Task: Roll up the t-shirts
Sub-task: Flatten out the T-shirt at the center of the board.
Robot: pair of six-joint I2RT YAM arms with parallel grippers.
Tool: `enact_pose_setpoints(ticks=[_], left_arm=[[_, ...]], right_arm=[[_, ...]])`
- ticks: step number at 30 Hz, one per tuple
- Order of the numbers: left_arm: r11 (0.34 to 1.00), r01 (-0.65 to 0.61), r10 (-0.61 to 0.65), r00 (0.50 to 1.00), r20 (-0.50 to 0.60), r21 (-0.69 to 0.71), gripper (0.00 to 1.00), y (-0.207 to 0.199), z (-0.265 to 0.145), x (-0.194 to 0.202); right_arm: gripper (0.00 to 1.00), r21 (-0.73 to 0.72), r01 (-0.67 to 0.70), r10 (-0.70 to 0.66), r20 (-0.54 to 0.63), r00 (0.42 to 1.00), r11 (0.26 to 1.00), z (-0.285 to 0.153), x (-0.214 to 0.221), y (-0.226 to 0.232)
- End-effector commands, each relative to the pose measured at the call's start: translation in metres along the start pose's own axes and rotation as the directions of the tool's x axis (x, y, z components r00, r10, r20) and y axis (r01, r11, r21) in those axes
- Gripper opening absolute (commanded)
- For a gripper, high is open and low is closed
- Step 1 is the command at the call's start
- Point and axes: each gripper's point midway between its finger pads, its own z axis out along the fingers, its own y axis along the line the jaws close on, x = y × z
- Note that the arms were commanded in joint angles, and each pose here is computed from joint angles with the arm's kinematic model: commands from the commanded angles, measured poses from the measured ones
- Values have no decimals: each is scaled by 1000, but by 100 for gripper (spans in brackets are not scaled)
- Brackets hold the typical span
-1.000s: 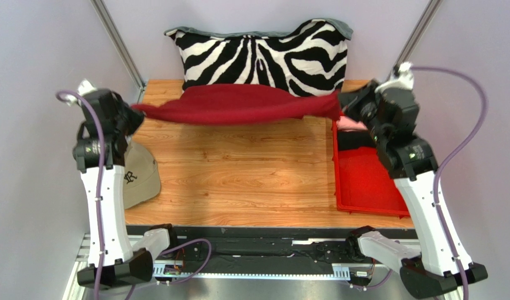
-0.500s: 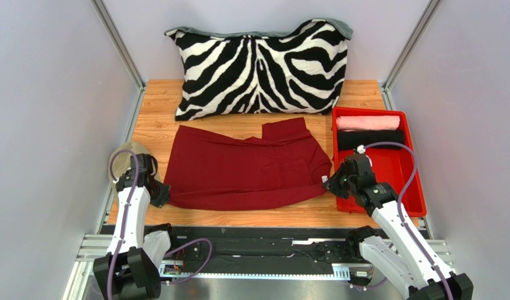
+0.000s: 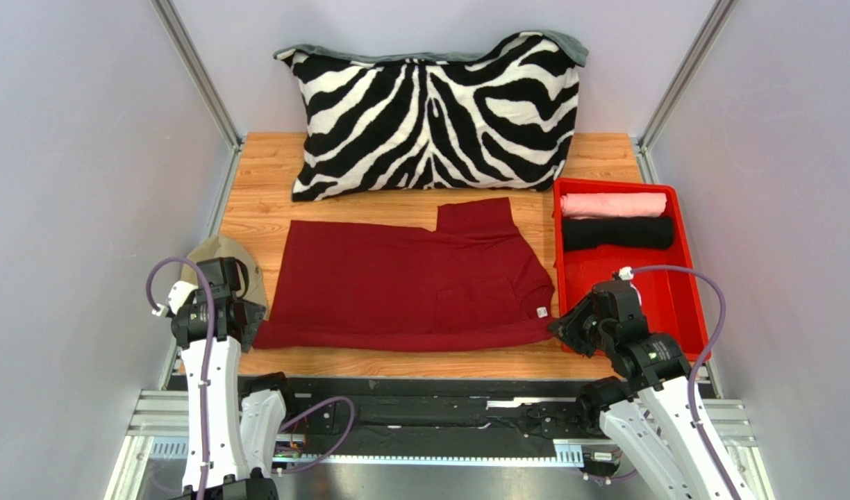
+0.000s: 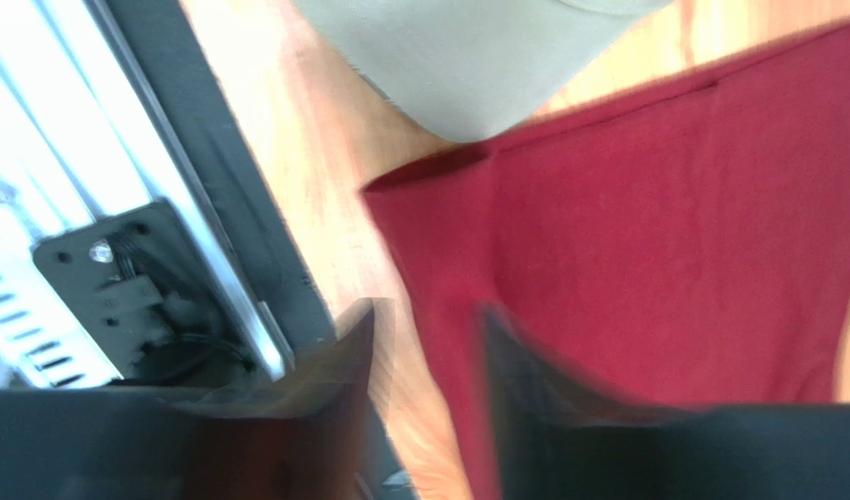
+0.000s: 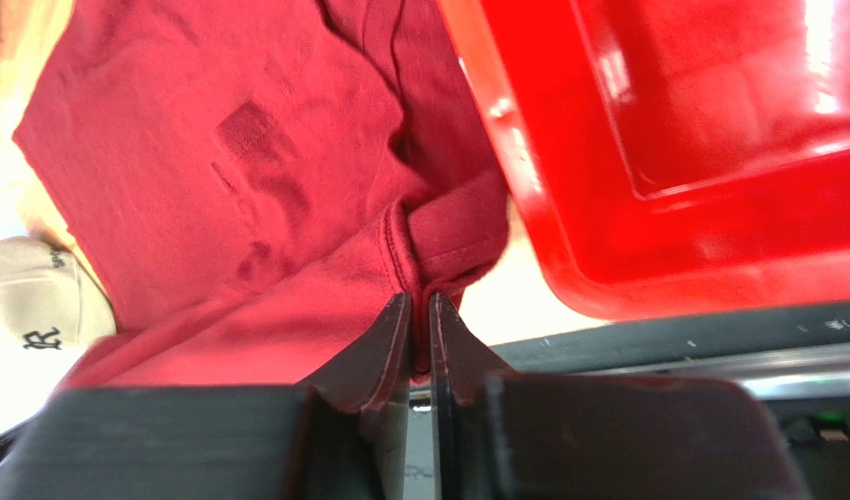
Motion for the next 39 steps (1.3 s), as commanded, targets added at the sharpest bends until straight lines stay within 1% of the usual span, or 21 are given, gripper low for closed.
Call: enact_pose_setpoints(ticks=[1, 3, 5, 7, 9, 10, 12, 15, 16, 18, 19, 20, 21, 22, 24, 26, 28, 29, 34, 35, 39], left_arm=[[999, 13, -12, 1000, 29, -31, 64, 7, -7, -8], [1000, -2, 3, 999, 53, -19, 80, 6, -11, -13], [999, -24, 20, 996, 92, 38, 82, -8, -18, -26], [983, -125, 110, 987, 114, 137, 83, -32, -26, -35], [939, -214, 192, 976, 105, 268, 83, -68, -35, -39], [919, -241, 235, 970, 58, 311, 83, -84, -33, -33], [884, -286, 280, 957, 72, 370, 83, -109, -38, -38], [840, -375, 365, 925, 102, 392, 80, -148, -32, -41], [831, -423, 422, 902, 85, 362, 80, -159, -20, -33], [809, -461, 453, 884, 112, 366, 77, -183, -18, -37], [806, -478, 486, 871, 71, 350, 74, -191, -2, -28], [806, -480, 495, 867, 51, 347, 68, -196, 5, -25], [805, -481, 505, 863, 26, 348, 63, -199, 9, -19], [806, -491, 524, 851, -14, 332, 60, -196, 18, -7], [849, -460, 494, 866, -80, 261, 54, -174, 31, 8], [912, -384, 399, 912, -92, 144, 53, -147, 39, 7], [928, -371, 373, 923, -92, 37, 53, -116, 48, 9], [951, -310, 307, 947, -98, -17, 53, -105, 51, 7], [964, -199, 170, 972, -162, -179, 49, -61, 67, 25], [958, -189, 152, 973, -176, -216, 45, -52, 70, 31], [943, -171, 109, 969, -222, -286, 44, -42, 80, 45]], right_arm=[[28, 0, -31, 31, -28, 999, 1000, -12, 5, 1], [39, -14, -22, 21, -36, 999, 1000, -14, 6, 3], [46, -47, -6, 5, -23, 1000, 999, -20, 1, 12], [52, -80, 27, -26, 11, 1000, 996, -23, -8, 22], [54, -102, 67, -62, 47, 997, 992, -24, -22, 38], [54, -110, 80, -74, 55, 996, 991, -22, -27, 44], [54, -123, 106, -99, 58, 993, 987, -8, -39, 65], [54, -134, 157, -150, 59, 987, 979, 18, -61, 103], [54, -124, 189, -183, 57, 981, 974, 28, -67, 111], [52, -103, 223, -216, 78, 973, 969, 50, -90, 138], [51, -94, 259, -252, 82, 964, 961, 57, -96, 145], [50, -102, 278, -269, 96, 958, 955, 63, -103, 155], [47, -72, 288, -284, 62, 957, 955, 82, -103, 155], [45, -83, 297, -291, 78, 953, 951, 83, -111, 167], [44, -10, 327, -326, 57, 944, 945, 97, -112, 156], [43, 11, 330, -330, 44, 943, 944, 107, -105, 143], [43, 22, 327, -327, 37, 944, 945, 112, -99, 133], [43, 37, 321, -322, 23, 947, 946, 117, -93, 123], [42, 14, 295, -295, -18, 955, 955, 120, -80, 118], [42, 18, 291, -290, -27, 957, 957, 122, -77, 115], [42, 4, 286, -285, -67, 956, 958, 130, -66, 110]])
